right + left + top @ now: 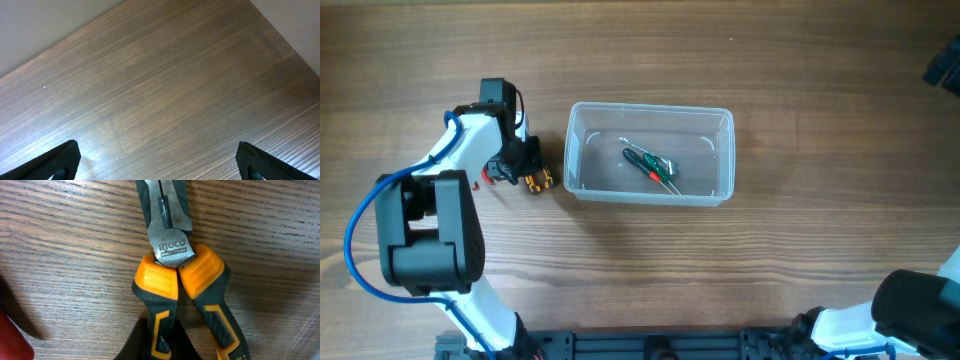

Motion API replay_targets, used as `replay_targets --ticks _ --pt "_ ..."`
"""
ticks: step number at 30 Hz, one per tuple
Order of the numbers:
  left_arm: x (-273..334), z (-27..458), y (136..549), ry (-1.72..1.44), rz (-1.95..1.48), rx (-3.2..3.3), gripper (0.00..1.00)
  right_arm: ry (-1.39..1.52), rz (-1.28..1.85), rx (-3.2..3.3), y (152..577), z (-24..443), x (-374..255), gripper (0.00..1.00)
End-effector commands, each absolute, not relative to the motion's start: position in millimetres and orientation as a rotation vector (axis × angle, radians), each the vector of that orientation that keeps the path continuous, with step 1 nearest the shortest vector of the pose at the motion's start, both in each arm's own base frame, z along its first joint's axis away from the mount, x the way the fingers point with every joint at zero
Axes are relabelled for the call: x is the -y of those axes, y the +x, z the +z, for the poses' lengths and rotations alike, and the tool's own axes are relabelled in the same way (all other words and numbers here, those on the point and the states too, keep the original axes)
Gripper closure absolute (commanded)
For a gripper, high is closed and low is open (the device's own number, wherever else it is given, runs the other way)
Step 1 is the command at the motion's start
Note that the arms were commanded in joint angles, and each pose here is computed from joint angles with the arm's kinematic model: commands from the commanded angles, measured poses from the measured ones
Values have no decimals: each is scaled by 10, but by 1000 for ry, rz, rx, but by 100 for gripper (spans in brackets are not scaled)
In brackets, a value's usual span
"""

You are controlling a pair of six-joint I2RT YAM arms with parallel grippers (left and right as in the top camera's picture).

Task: Pack container
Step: 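Carry the pliers right and drop them into the container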

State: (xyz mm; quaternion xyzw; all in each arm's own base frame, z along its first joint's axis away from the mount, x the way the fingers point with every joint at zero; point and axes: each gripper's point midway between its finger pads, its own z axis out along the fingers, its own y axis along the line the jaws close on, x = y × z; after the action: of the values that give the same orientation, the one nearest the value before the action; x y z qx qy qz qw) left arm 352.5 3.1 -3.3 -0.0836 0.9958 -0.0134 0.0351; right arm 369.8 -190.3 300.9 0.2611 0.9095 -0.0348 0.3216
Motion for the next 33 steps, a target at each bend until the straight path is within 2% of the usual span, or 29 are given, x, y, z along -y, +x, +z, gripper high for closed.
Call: replay_targets --ticks 1,3,6,10,12,16,21,24,33 --pt "-19 258 3771 -248 -52 -2966 96 692 -80 -2388 3714 2995 1887 0" --pt "-21 610 3954 -223 -58 -2881 96 693 -80 -2388 3714 2995 1887 0" --pt "-25 1411 4262 -145 -59 -2679 96 692 -80 -2388 3714 2995 1887 0" --pt "81 2205 4305 -94 -94 -2471 96 692 -80 -2388 3714 2995 1887 0" --pt "500 2542 4197 179 -223 -2375 96 692 -80 -2388 3714 2995 1887 0" --pt "1362 2778 3884 695 -374 -2210 96 693 -80 -2388 3714 2995 1887 0" --pt "2334 2670 3428 1314 -366 -1934 96 692 -80 -2388 3714 2995 1887 0" --pt "2677 2382 3220 1624 -324 -1791 96 693 -80 -2388 3714 2995 1887 0" --pt "2354 1028 3611 1859 -20 -2081 96 692 -80 -2388 3714 2995 1887 0"
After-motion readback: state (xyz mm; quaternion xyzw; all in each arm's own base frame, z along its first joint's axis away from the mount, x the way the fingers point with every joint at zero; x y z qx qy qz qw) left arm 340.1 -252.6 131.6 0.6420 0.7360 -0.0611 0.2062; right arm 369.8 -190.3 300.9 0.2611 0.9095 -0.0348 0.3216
